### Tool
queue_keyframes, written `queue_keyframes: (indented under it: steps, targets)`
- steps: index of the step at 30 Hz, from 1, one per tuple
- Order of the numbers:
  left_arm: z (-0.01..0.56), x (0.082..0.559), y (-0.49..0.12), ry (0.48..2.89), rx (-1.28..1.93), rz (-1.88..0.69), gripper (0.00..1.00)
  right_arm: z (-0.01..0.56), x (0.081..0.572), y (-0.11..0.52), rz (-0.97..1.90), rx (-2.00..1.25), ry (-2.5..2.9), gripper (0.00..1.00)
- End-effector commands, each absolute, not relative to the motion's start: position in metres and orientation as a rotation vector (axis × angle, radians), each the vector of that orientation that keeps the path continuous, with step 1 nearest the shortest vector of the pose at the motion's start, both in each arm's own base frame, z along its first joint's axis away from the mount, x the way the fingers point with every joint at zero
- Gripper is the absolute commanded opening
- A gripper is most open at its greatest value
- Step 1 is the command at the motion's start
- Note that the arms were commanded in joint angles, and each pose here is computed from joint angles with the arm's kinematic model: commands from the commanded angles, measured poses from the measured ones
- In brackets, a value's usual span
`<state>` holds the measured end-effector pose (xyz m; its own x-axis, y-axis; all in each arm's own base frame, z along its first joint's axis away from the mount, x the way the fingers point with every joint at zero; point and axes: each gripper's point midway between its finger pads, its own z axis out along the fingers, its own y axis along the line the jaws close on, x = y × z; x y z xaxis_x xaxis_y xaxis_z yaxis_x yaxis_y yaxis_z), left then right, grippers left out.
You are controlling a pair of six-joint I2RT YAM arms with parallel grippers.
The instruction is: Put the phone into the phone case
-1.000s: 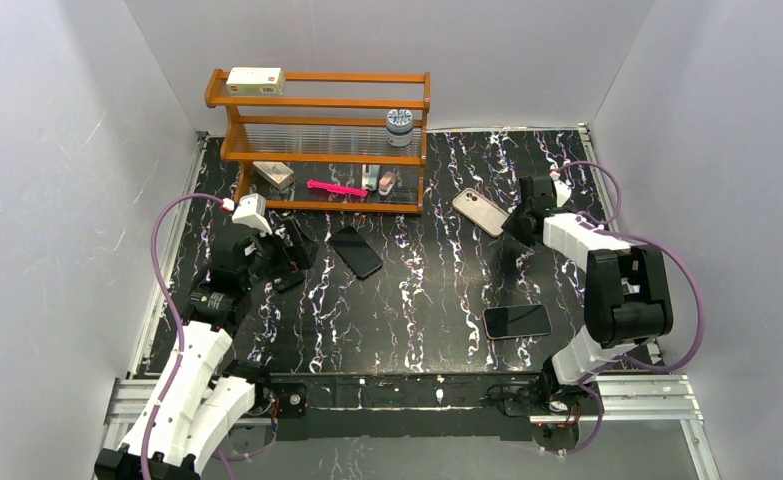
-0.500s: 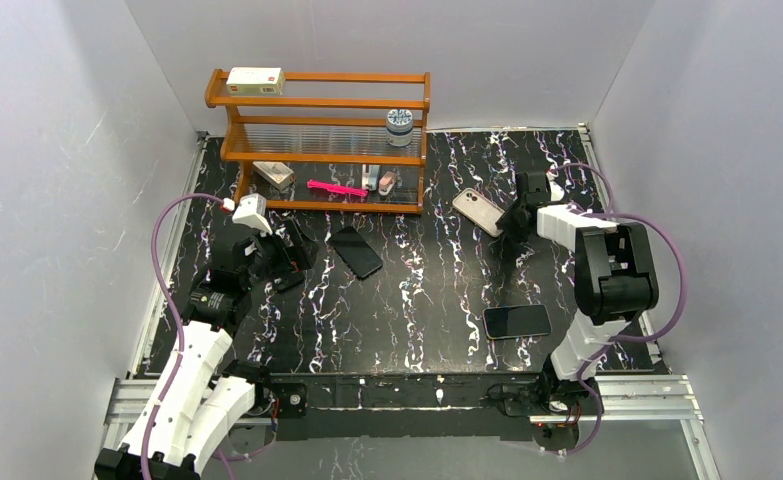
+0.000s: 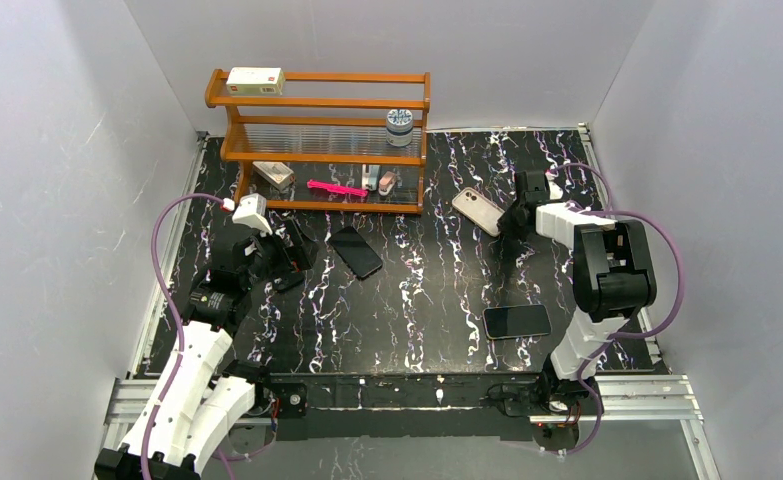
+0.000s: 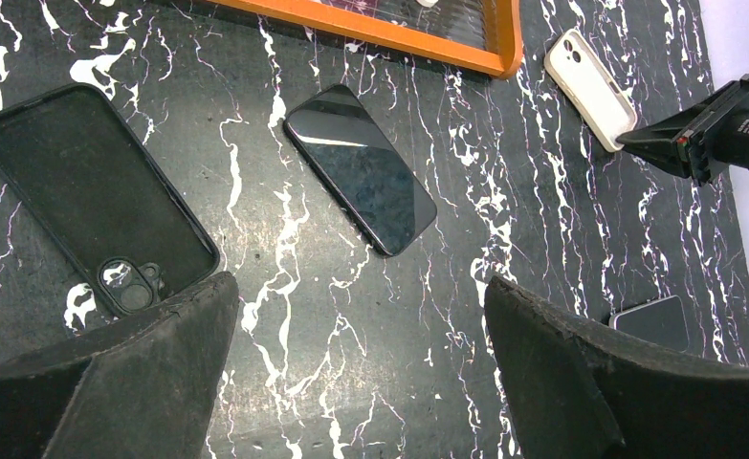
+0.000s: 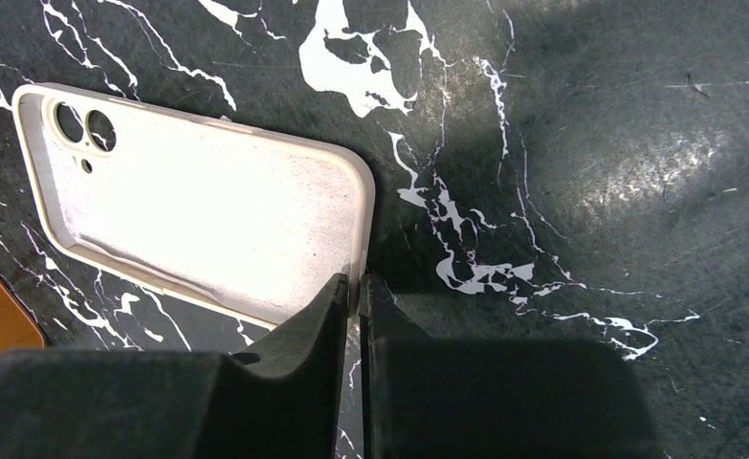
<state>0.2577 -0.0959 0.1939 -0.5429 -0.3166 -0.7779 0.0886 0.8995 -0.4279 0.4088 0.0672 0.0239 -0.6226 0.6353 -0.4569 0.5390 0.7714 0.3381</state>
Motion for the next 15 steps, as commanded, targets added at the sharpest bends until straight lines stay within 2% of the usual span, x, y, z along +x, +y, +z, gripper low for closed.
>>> queue_keyframes:
  steps: [1, 4, 15]
  targets:
    - [0.195, 0.257, -0.095, 2.07, -0.145, -0.512, 0.98, 0.037, 0.415, 0.064, 0.215, 0.852, 2.382, 0.14]
    - [0.195, 0.256, -0.094, 2.069, -0.146, -0.511, 0.98, 0.044, 0.412, 0.065, 0.226, 0.842, 2.373, 0.02]
    - [0.194, 0.256, -0.095, 2.076, -0.144, -0.511, 0.98, 0.064, 0.37, 0.073, 0.162, 0.749, 2.4, 0.01]
